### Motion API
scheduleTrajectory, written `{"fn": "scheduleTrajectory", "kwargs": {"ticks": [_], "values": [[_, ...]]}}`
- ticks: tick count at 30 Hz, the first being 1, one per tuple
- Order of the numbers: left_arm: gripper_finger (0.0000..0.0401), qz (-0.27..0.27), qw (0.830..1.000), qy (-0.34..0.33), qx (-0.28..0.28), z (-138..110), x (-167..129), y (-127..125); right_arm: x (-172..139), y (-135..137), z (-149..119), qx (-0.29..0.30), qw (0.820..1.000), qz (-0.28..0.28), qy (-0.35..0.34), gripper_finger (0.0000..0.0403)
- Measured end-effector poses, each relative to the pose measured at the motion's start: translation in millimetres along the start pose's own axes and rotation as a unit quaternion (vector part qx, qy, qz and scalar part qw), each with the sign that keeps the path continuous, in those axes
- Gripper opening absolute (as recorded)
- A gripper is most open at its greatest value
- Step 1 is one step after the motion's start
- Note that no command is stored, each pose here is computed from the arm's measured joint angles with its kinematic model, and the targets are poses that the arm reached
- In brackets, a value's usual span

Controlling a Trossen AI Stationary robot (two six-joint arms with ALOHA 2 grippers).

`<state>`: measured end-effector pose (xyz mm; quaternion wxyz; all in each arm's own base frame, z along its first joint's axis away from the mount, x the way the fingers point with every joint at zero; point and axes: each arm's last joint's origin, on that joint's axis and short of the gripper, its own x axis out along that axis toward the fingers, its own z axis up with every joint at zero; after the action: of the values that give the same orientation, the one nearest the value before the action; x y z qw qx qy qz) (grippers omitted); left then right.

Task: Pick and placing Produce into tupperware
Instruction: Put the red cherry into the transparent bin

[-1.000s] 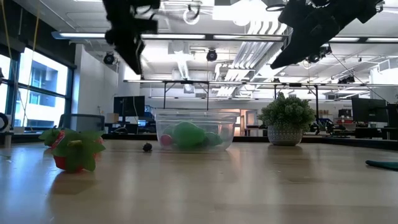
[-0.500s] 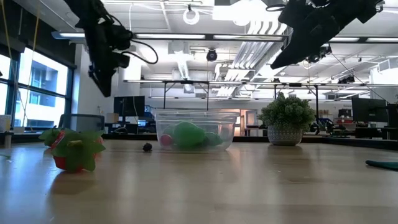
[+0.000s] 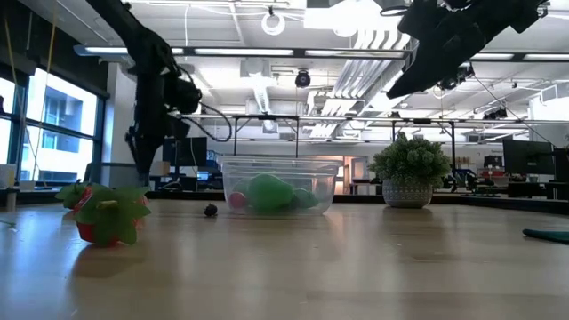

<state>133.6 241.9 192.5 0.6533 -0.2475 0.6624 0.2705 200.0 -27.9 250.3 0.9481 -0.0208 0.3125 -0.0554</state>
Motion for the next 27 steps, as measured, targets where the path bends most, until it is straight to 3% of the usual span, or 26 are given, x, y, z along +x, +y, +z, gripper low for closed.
{"fn": "scheduleTrajectory", "kwargs": {"ticks": [16,27], "values": [[0.0161,0.039,0.998,0.035,-0.031,5.2,11.4,-3.7,0.0,0.0,0.0,0.0,1.0,0.0,0.0,0.0002],[0.0161,0.07,0.991,0.097,-0.06,7.4,28.2,-11.8,0.0,0.0,0.0,0.0,1.0,0.0,0.0,0.0002]]}}
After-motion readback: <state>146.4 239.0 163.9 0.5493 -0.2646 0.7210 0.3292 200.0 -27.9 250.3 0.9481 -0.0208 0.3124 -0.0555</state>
